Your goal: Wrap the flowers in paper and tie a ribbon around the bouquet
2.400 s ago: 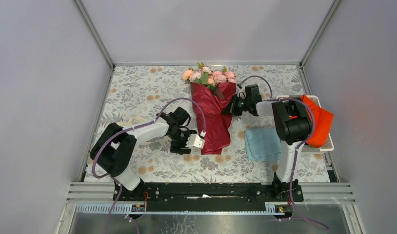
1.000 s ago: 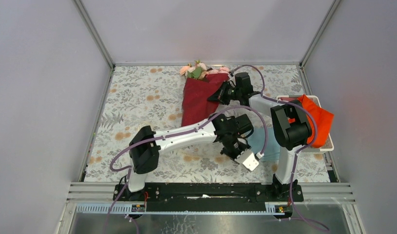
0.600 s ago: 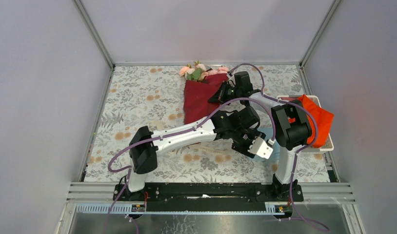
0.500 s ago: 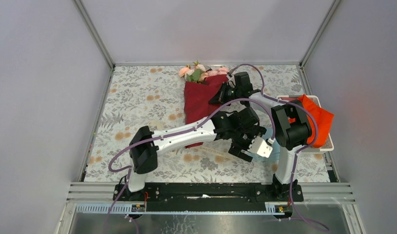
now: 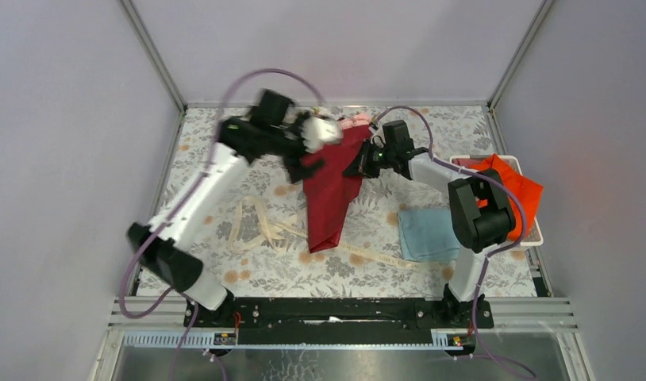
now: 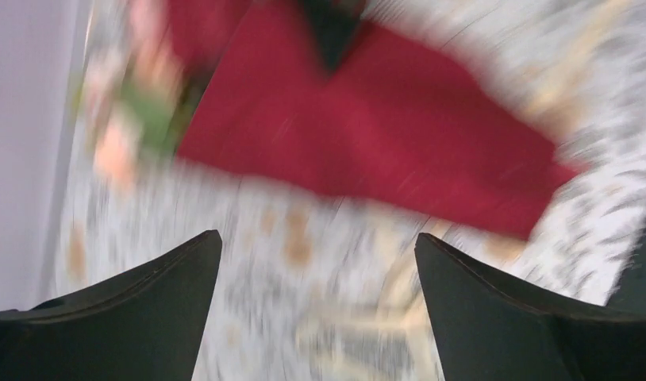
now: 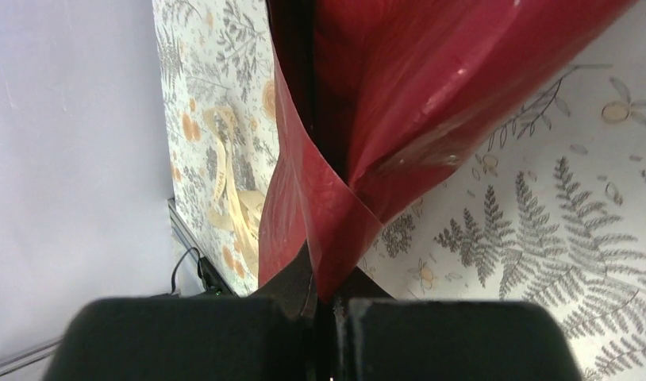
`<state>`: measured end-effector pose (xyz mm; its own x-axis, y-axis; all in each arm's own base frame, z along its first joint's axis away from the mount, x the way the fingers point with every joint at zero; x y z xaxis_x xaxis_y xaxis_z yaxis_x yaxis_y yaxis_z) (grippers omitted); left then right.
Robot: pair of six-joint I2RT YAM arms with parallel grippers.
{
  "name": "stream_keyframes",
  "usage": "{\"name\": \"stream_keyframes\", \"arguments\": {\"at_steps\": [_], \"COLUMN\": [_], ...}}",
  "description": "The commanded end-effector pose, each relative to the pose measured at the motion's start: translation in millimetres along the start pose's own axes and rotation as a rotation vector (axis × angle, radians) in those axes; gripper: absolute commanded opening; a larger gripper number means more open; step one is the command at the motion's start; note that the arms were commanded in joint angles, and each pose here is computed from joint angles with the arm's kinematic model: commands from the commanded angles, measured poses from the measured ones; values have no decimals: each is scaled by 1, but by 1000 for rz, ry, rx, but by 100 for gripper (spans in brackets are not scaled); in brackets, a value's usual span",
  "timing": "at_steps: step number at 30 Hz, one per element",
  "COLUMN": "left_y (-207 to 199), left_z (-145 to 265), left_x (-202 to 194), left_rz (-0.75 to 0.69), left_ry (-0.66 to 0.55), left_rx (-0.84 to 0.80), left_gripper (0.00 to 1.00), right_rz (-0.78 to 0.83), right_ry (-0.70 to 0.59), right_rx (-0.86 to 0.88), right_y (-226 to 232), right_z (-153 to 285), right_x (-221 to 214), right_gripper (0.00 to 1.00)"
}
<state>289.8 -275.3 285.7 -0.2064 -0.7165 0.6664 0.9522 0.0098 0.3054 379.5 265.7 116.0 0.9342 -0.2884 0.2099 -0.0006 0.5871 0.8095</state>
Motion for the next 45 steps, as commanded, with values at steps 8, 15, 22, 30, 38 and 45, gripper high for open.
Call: {"name": "stream_keyframes", "arguments": {"at_steps": [8,15,22,30,38,45], "left_y": [-65,-99,-141,-176,-40,51], "left_z": [64,38,40,35,108,224], "left_x": [-293,-342,-365,-387,-317,-116], "left_rz": [806,933,937,923,720,365], "left_ry": [475,589,737,847,654,142], "left_rx": [153,120,68,-34,400,582], "left_gripper": [99,99,99,62,0,0], "right_rz": [82,63,58,38,20,15], "right_ry": [-5,7,17,24,44,54], "right_rx": [38,53,50,37,-4,-33], "right_y": [20,13,7,-6,-26,-38], "right_z": [18,14,11,10,6,-1], "right_x": [-35,-42,-45,-54,-65,-67], "right_gripper": [0,0,0,0,0,0]}}
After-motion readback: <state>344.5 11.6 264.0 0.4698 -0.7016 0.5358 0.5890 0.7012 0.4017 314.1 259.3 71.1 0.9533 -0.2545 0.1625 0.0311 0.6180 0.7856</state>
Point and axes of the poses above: each gripper's point midway between its finger pads, its own z axis back along the fingers, its own y axis along the line the jaws close on, x = y × z, the point moved 2 cm from there along z, back along the fingers, and after that the axes turned 8 degrees about -z, right-handed, at the moved point
